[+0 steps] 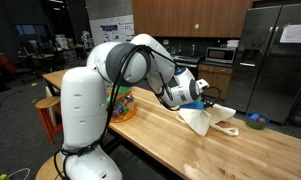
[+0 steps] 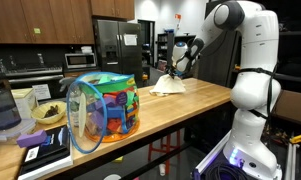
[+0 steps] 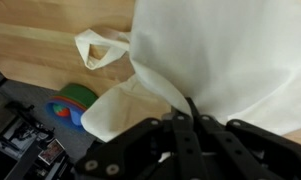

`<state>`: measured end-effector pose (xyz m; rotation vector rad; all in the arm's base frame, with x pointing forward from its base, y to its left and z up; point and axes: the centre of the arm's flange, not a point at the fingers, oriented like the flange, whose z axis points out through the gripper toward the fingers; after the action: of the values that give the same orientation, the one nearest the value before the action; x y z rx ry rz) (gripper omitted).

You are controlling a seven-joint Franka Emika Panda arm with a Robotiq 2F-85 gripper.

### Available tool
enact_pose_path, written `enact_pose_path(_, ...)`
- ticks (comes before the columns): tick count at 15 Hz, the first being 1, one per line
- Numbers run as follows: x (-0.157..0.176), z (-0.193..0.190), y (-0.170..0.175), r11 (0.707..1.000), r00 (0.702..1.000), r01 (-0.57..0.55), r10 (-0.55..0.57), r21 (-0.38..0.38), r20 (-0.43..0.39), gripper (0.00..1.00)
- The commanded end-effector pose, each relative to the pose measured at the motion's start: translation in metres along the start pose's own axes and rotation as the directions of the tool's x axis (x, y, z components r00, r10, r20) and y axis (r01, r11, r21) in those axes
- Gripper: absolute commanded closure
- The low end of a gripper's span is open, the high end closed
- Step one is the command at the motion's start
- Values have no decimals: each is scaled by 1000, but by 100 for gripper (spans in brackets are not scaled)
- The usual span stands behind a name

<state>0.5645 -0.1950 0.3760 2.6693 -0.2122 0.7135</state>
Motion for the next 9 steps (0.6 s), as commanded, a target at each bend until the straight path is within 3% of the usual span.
enact_pose_path(1,33,3,-29,999,996,38,-35,33,-86,99)
enact_pose_path(5,56,-16,-75,987,988,99,-82,128,-132,99)
enact_pose_path(9,71,-43,-133,943,981,170,-133,287,-142,99)
